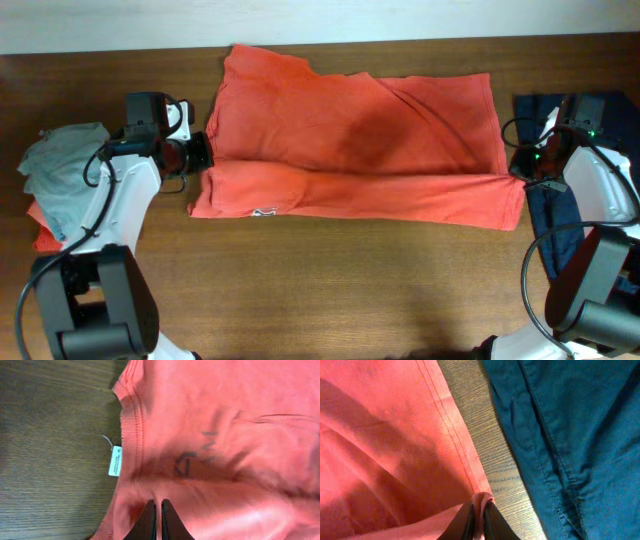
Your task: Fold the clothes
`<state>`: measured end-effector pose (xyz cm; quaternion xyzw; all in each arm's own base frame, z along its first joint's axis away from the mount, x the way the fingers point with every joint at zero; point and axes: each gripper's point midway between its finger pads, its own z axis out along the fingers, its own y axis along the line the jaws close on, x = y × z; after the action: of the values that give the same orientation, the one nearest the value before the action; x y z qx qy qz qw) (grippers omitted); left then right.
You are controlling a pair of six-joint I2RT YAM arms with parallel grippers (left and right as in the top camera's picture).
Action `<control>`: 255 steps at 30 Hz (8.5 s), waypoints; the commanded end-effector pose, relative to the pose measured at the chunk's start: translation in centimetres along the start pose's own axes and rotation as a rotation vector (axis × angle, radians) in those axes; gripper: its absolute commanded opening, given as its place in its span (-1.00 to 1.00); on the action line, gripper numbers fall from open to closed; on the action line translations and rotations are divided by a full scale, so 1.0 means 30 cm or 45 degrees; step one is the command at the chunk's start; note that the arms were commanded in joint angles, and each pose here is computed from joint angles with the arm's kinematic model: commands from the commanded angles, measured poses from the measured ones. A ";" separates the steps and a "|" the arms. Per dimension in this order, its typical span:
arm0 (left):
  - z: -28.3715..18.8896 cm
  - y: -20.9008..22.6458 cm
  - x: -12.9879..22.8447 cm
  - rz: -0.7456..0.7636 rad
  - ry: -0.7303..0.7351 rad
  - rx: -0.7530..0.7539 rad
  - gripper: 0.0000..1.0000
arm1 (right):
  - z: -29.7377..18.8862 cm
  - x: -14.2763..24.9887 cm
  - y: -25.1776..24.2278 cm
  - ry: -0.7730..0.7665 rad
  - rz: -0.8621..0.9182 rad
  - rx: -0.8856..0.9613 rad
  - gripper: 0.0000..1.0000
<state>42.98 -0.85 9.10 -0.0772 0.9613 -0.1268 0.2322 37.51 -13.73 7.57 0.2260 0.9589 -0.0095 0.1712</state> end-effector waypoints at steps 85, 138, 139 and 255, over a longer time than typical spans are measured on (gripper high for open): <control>0.129 -0.042 0.113 0.298 0.159 -0.096 -0.99 | 0.125 0.206 0.076 0.374 -0.152 -0.154 0.11; 0.060 0.160 0.851 -0.056 1.165 -0.372 -0.99 | 0.074 0.598 -0.134 0.857 0.039 0.310 0.13; 0.053 0.161 0.857 -0.071 1.176 -0.382 -0.99 | 0.076 0.595 -0.134 0.852 0.040 0.309 0.13; 0.327 -0.078 -0.298 0.073 0.216 0.023 -0.98 | 0.404 -0.306 0.431 -0.377 -0.380 -0.500 0.64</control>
<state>54.97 -3.60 2.54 -0.0345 0.9812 -0.1408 0.1273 54.34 -6.99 1.62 0.0362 0.9271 0.1339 0.3482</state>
